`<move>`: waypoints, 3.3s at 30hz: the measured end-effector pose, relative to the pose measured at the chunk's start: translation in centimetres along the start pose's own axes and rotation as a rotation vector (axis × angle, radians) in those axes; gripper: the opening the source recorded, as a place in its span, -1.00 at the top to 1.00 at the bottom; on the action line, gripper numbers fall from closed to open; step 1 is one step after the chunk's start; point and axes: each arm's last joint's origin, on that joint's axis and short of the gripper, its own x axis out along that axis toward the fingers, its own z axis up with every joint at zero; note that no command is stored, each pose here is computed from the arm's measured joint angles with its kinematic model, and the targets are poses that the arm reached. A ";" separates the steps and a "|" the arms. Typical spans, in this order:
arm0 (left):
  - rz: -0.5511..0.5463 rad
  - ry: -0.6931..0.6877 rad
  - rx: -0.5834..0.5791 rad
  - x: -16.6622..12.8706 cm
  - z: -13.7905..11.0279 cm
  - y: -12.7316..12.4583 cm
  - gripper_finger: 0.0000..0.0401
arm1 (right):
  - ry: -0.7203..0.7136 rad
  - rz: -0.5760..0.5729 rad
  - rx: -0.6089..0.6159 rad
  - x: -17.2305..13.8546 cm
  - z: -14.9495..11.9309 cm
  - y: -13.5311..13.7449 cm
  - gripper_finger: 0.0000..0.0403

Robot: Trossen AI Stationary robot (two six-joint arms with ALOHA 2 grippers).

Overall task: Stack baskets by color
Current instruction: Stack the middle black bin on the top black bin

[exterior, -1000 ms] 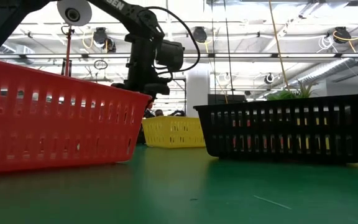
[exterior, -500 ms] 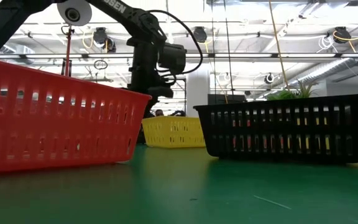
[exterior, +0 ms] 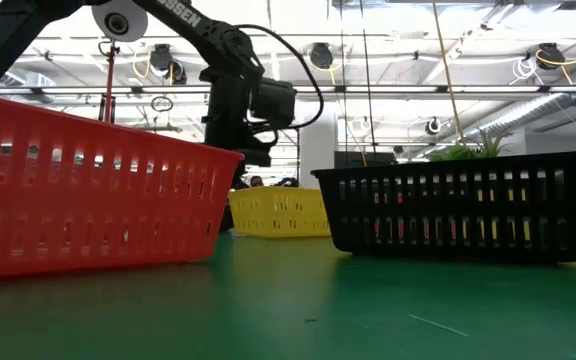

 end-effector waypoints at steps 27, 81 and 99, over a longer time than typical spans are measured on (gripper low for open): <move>0.042 0.037 0.148 -0.9 -1.6 -0.4 0.95 | -0.003 -0.003 0.000 0.0 0.0 0.0 1.00; -0.028 -0.895 0.707 -18.4 -4.3 -3.5 0.96 | 0.101 -0.031 -0.345 8.1 -0.4 -0.7 0.22; 0.032 -0.852 0.837 -16.9 -3.6 -4.4 0.94 | 0.184 -0.141 -0.492 10.2 -1.2 -1.6 0.22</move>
